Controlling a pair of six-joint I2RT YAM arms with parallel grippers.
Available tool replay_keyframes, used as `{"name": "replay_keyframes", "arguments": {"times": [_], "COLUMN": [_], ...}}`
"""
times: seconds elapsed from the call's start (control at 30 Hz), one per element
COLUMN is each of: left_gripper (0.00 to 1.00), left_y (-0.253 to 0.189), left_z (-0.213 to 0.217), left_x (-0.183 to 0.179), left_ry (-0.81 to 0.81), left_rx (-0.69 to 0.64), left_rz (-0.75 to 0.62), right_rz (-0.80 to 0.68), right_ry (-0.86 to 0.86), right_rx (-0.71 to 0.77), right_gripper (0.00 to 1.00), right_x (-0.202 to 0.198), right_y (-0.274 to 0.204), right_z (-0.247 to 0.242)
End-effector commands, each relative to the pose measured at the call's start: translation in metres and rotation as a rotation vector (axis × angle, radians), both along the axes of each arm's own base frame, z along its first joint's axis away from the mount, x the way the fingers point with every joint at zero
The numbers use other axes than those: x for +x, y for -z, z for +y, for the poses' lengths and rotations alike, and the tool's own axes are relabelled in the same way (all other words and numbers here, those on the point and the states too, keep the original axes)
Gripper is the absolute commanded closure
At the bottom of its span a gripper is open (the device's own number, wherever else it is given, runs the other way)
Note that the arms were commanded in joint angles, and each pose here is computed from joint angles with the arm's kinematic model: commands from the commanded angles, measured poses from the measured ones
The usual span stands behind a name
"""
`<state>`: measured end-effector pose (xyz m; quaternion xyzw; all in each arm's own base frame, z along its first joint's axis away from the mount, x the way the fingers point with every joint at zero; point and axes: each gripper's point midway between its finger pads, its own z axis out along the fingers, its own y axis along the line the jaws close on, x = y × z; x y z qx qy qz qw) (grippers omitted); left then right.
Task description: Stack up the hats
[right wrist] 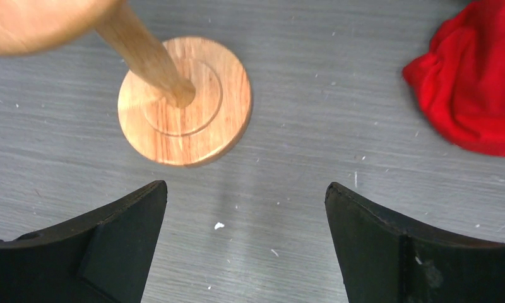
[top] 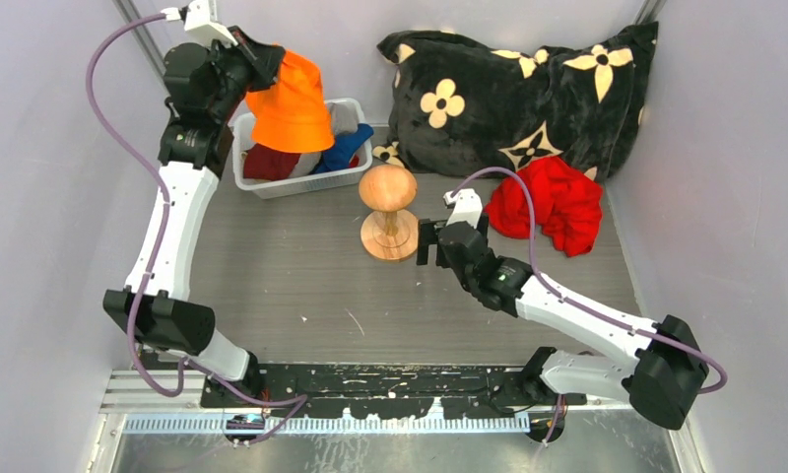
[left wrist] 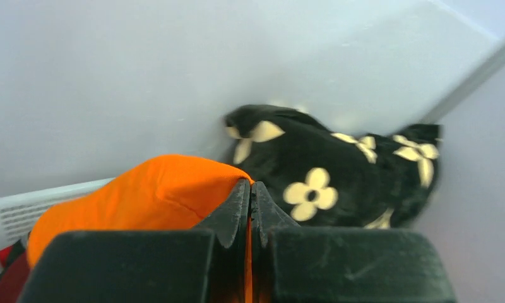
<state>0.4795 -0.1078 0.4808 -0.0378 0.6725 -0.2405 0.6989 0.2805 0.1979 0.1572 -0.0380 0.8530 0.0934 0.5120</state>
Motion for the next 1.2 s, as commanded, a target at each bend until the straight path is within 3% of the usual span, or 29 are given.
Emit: {"name": "replay_keyframes", "arguments": {"times": [0.0,0.27,0.7,1.17], "left_gripper": [1.00,1.00,1.00,1.00], "left_y": [-0.050,-0.075,-0.051,0.050], "left_z": [-0.029,-0.068,-0.149,-0.166], "left_x": [-0.051,-0.097,-0.128,-0.124], "left_ry": [0.210,0.380,0.580,0.550], "left_rx": [-0.113,-0.174,-0.206,-0.165], "left_rz": [-0.051,-0.098,-0.039,0.138], "right_rz": [-0.072,-0.160,-0.273,-0.278], "right_ry": [0.049,0.091,0.188,0.163], "right_rx": [-0.042,-0.009,-0.004,0.016], "right_gripper": [0.00,0.00,0.00,0.00], "right_x": [0.009,0.016,0.020,0.015], "right_y": [-0.035,-0.081,-0.142,-0.143], "right_z": [-0.016,-0.032,-0.080,-0.081]}}
